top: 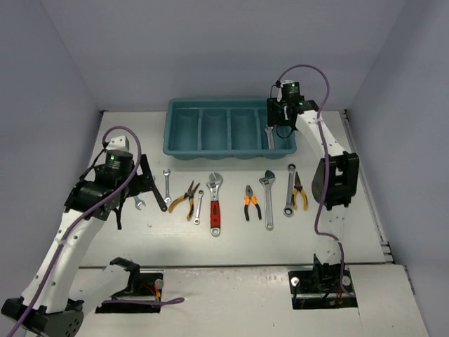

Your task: Sort the tools into containers

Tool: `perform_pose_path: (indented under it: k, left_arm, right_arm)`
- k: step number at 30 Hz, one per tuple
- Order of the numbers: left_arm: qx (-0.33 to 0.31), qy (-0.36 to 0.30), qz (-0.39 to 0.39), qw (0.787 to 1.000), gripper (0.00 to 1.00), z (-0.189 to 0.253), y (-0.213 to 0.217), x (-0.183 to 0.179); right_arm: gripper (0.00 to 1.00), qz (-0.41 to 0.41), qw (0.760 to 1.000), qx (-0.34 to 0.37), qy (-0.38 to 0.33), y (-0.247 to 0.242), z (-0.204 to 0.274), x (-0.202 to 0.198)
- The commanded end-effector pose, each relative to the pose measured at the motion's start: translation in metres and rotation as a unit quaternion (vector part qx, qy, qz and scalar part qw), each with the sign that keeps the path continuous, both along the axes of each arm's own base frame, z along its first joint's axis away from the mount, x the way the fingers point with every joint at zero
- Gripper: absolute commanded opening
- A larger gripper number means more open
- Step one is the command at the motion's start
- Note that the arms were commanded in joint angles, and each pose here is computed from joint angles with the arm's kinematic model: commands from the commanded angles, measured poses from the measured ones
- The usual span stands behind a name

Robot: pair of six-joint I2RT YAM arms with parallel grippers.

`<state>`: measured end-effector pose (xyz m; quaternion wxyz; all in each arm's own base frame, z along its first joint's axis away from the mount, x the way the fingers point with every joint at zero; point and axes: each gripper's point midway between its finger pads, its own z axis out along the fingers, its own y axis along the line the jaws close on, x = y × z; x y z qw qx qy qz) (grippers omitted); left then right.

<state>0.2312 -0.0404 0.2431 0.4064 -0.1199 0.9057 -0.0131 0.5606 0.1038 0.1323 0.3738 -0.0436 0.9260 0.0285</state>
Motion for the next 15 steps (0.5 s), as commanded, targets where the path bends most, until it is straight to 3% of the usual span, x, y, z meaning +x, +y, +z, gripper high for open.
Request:
perform_pose_path:
  k: [1,7,15]
  left_arm:
    - [-0.006,0.016,0.065,0.998,0.86,-0.011,0.009,0.025]
    - [-0.031,0.051,0.139,0.988,0.82,-0.040,0.041,0.056]
    - [-0.003,0.113,0.145,0.983,0.76,-0.096,0.051,0.098]
  right_arm:
    - [0.58,-0.018,0.995,0.026,-0.098,-0.006,0.112,-0.033]
    - [0.58,-0.027,0.993,0.044,-0.106,-0.013,0.134,-0.103]
    - [0.58,-0.025,0.991,0.080,-0.106,-0.018,0.134,-0.176]
